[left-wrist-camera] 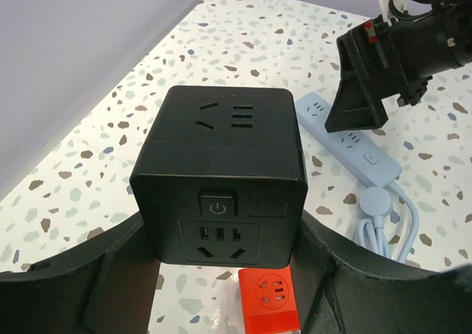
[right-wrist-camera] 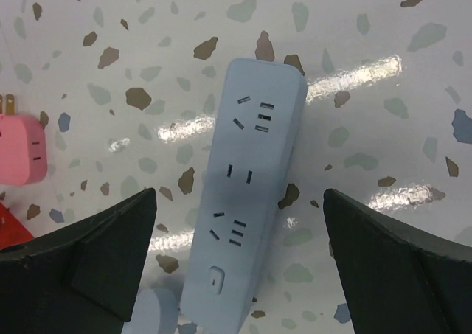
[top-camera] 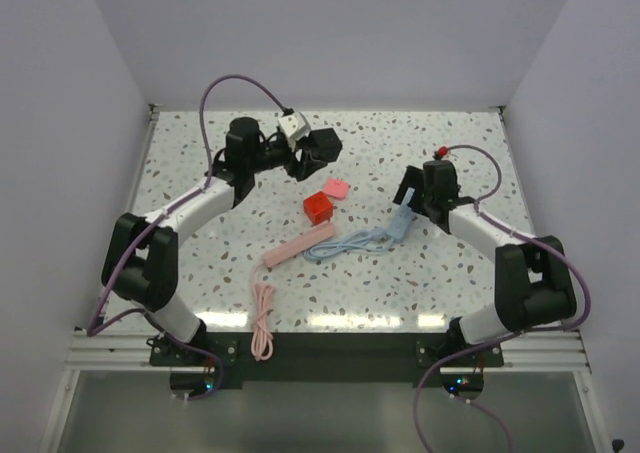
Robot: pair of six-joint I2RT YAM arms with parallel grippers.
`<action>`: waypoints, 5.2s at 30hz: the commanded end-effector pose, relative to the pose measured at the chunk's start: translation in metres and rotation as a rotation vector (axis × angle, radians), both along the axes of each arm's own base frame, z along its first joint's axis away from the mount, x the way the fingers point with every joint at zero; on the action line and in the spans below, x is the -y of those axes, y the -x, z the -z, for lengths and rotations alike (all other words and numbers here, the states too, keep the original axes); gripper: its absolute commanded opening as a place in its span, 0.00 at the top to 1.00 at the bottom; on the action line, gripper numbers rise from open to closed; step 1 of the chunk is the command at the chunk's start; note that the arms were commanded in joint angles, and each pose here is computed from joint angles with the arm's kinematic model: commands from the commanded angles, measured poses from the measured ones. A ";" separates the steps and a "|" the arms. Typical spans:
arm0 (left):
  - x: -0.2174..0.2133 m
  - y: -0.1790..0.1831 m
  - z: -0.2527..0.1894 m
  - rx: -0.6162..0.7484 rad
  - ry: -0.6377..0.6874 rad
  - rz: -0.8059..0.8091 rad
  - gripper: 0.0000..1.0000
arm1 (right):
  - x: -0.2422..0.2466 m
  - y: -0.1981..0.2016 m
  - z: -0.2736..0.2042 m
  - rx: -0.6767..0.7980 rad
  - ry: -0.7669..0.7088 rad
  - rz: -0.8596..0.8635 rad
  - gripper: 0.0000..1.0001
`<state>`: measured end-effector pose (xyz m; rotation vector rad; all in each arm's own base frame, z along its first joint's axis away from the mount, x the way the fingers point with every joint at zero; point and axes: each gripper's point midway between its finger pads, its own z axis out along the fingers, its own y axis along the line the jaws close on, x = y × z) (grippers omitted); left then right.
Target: Insert the plug
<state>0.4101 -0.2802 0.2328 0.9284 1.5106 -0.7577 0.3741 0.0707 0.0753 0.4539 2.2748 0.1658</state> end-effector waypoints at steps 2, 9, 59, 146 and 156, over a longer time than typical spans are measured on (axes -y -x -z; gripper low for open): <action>0.005 -0.006 -0.019 0.096 -0.009 0.006 1.00 | -0.013 -0.025 0.007 0.003 -0.066 -0.030 0.01; 0.004 -0.009 -0.015 0.096 -0.024 -0.015 1.00 | -0.041 -0.048 0.021 0.000 -0.143 -0.140 0.03; 0.029 -0.050 0.054 -0.116 -0.626 -0.036 1.00 | -0.060 -0.075 -0.082 0.204 -0.075 -0.319 0.01; 0.078 -0.035 0.144 -0.193 -0.739 0.145 1.00 | -0.083 -0.056 0.055 -0.122 -0.006 -0.356 0.12; 0.072 -0.040 0.145 -0.184 -0.754 0.142 1.00 | -0.084 -0.056 0.055 -0.121 -0.011 -0.360 0.12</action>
